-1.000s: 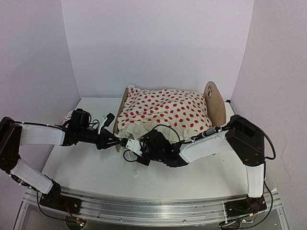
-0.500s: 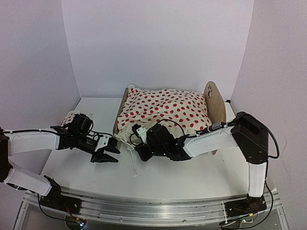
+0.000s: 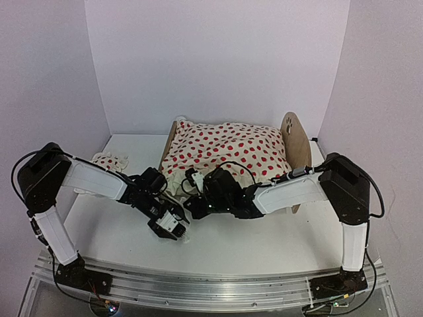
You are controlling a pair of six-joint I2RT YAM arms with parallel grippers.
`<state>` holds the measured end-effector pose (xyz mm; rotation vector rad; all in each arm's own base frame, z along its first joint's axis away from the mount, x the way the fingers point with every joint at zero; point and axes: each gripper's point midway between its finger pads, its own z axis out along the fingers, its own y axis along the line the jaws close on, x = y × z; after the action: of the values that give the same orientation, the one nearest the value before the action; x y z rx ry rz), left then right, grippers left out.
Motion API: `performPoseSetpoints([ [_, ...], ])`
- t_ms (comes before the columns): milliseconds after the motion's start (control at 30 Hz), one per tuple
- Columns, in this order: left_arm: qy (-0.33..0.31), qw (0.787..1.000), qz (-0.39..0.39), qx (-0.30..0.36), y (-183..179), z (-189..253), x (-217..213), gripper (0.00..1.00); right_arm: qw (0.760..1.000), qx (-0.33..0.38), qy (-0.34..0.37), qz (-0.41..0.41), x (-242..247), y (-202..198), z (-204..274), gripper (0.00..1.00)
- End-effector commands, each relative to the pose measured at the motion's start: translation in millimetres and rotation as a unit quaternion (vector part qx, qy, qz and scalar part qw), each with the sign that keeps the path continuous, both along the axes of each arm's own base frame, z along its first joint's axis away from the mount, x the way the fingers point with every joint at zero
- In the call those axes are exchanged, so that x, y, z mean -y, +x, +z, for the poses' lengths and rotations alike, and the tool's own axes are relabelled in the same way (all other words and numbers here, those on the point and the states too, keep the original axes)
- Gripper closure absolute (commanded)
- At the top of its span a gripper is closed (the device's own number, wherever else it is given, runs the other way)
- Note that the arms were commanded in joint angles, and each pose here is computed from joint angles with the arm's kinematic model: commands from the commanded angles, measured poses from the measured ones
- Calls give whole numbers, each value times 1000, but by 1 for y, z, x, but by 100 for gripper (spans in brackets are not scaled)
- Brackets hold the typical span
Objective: Set up the pet bed
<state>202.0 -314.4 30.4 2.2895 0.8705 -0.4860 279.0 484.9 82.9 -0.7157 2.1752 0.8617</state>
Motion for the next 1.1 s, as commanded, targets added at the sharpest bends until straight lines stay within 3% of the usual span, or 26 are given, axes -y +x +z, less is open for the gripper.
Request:
performPoseSetpoints([
  [0, 3, 996, -51, 74, 18, -2, 12, 30, 999, 7, 35, 7, -11, 0, 19, 100],
  [167, 57, 992, -108, 34, -7, -22, 9, 34, 999, 15, 35, 10, -8, -1, 18, 100],
  [400, 174, 966, -178, -69, -38, -32, -14, 49, 999, 24, 30, 17, -8, -2, 18, 100],
  [667, 236, 957, -162, -53, -35, -57, -22, 83, 999, 30, 26, 17, -6, -1, 17, 100],
  [767, 234, 961, -139, -40, -28, -57, -20, 100, 999, 39, 23, 17, -4, 0, 19, 100],
  [967, 139, 986, -1, -91, 2, 10, 7, 100, 998, 65, 15, 9, 7, 3, 33, 100],
  [1067, 98, 980, 91, -149, 23, 47, -4, 100, 997, 80, 9, 14, 8, 4, 42, 100],
])
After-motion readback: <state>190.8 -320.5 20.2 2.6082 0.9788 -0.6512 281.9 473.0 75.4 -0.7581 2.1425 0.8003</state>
